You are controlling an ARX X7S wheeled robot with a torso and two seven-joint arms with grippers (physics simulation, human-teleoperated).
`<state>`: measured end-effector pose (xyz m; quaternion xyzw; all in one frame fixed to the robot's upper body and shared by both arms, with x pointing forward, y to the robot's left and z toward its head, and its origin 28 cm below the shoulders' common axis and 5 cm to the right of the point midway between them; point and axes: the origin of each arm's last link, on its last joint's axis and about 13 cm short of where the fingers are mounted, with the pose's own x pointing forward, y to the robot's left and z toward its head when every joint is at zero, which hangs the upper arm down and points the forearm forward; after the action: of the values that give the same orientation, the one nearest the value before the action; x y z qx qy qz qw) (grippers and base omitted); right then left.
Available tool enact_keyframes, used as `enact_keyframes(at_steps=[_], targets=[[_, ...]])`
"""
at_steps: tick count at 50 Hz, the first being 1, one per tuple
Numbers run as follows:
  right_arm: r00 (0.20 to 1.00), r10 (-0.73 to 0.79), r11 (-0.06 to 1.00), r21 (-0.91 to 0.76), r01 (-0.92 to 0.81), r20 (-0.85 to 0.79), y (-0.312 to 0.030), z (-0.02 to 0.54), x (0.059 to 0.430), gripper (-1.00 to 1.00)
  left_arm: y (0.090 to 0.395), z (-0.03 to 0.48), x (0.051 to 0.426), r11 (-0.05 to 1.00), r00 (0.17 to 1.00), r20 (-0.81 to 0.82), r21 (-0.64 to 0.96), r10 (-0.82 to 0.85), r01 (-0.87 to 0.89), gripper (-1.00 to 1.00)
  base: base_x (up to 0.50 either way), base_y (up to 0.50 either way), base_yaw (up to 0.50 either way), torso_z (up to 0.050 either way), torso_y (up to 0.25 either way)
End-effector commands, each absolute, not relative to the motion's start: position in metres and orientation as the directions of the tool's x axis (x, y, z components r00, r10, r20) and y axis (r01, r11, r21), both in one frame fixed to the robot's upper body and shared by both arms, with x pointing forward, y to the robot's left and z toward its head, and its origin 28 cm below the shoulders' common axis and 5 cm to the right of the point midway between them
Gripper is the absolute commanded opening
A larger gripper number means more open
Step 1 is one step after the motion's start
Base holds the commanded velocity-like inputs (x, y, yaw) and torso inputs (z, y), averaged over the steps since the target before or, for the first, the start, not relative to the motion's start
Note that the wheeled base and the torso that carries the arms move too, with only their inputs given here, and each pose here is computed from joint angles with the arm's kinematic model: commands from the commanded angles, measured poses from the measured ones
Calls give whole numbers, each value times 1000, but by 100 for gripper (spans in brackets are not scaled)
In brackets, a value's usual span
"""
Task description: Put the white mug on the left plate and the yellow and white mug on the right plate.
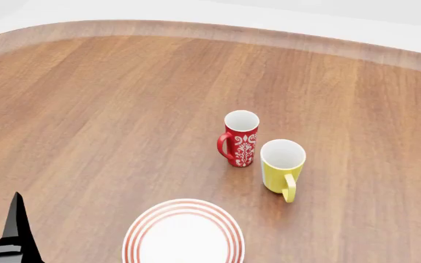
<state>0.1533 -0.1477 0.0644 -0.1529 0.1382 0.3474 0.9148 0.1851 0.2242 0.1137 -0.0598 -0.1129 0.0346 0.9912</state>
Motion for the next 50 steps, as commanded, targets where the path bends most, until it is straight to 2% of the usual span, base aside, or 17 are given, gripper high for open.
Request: enact_keyframes(at_steps=[1,36,50], targets=[[700,599,695,-180,-696,-389,-145,64,167,100,224,114,185,991,972,221,-126,80,-53,100,0,0,0,0,0],[619,647,639,-126,-759,-445,-125,34,197,100,225,117,184,990,970,228,-132,84,-55,100,0,0,0,0,0],[609,644,642,-106,-759,-463,-124,24,207,100,226,118,183,989,969,231,-136,88,-57,100,0,0,0,0,0]])
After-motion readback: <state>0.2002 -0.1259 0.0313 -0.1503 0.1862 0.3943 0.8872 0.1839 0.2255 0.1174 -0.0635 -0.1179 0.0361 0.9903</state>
